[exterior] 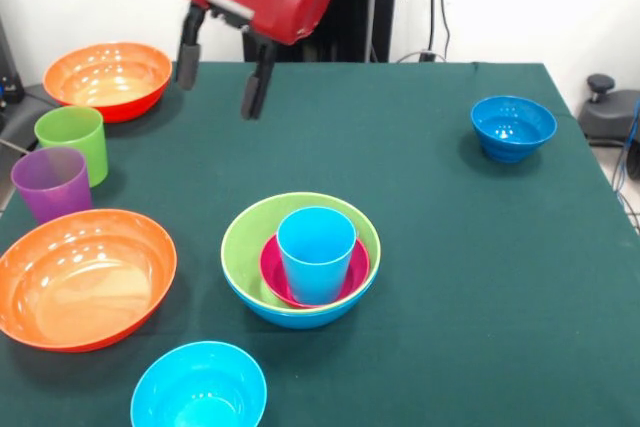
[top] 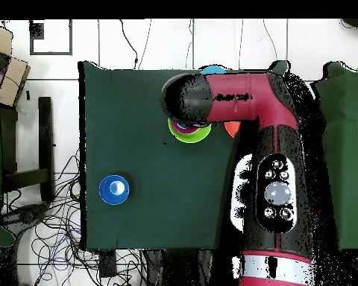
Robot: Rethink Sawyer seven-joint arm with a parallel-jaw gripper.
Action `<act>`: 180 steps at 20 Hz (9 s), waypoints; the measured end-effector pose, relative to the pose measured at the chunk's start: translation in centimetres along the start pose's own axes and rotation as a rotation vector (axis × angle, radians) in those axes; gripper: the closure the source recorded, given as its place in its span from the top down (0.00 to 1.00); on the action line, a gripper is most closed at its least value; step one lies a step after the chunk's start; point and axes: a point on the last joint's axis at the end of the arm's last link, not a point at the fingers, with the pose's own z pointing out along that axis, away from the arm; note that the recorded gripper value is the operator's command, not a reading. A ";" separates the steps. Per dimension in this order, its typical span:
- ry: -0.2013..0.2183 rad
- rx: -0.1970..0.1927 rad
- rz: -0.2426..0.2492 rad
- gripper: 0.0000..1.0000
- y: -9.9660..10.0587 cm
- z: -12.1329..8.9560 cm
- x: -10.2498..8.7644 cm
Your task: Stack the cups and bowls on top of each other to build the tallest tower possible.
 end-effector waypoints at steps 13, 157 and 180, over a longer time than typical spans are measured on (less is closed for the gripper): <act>0.001 0.002 -0.082 1.00 5.6 -2.0 4.8; 0.097 0.026 0.021 1.00 9.2 4.6 32.0; 0.116 -0.065 0.013 1.00 16.7 -4.5 30.0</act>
